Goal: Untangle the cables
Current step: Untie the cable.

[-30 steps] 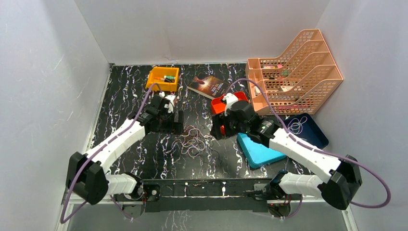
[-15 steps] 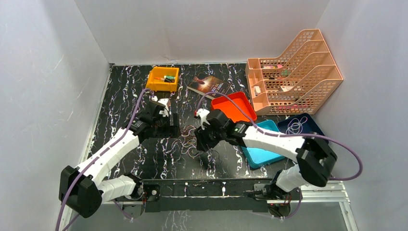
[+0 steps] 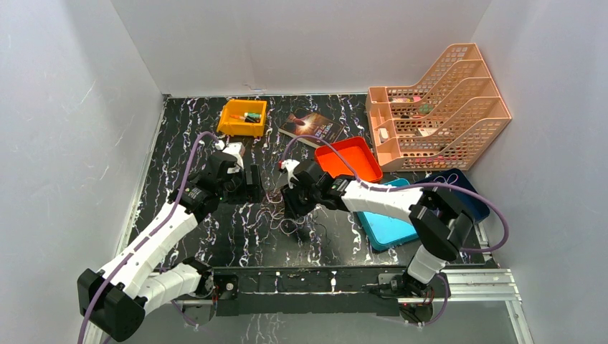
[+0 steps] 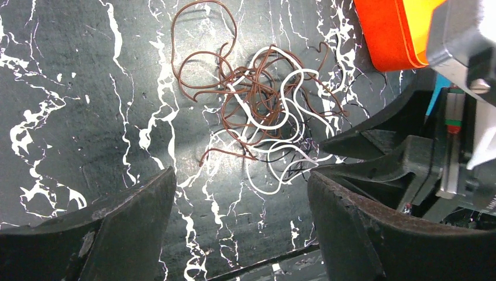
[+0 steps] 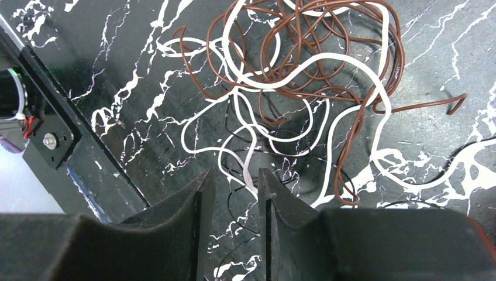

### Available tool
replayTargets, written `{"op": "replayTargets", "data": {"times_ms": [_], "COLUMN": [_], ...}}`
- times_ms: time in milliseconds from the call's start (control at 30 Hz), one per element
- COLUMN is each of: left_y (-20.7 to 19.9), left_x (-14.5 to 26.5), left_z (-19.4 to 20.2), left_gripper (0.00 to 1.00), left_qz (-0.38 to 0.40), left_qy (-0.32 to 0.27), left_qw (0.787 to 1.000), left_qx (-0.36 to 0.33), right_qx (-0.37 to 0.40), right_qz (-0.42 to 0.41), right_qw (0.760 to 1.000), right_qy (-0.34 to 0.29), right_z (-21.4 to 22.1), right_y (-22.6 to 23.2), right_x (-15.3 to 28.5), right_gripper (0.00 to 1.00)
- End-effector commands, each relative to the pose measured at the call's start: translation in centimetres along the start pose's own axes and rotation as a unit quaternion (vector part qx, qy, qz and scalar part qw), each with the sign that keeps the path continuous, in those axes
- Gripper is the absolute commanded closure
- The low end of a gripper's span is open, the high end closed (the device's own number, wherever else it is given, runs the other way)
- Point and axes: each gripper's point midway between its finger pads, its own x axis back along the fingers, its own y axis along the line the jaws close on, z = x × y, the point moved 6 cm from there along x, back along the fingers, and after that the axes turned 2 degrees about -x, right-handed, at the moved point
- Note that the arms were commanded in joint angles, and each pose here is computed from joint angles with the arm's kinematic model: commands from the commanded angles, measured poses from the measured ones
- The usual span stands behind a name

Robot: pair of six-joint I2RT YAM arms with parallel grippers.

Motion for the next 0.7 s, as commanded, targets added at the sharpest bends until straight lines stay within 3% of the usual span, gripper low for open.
{"op": "replayTargets", "data": {"times_ms": [0, 133, 267, 500, 667], "left_y": [-0.1, 0.0, -0.1, -0.9, -0.9], "left_x": [0.7, 0.9, 1.0, 2.4, 3.6], "left_z": [-0.5, -0.6, -0.7, -1.6, -2.2], "left_gripper": [0.18, 0.18, 0.17, 0.12, 0.05], "left_qz": [0.000, 0.000, 0.003, 0.041, 0.045], "left_qy": [-0.019, -0.024, -0.026, -0.071, -0.099], "left_qw": [1.000, 1.000, 1.000, 0.997, 0.994], "left_qx": [0.001, 0.000, -0.002, -0.008, -0.005], "right_qx": [-0.012, -0.018, -0.023, -0.024, -0.014], "right_qz": [-0.017, -0.016, -0.008, 0.000, 0.010], "right_qw": [0.999, 1.000, 1.000, 0.999, 0.997], "right_qy": [-0.024, -0.006, 0.003, -0.022, -0.073], "right_z": [-1.9, -1.2, -0.8, -1.8, -3.9], "right_y": [1.1, 1.1, 0.8, 1.0, 1.7], "right_x": [-0.6, -1.5, -2.2, -1.5, 1.0], "right_gripper": [0.57, 0.55, 0.61, 0.84, 0.93]}}
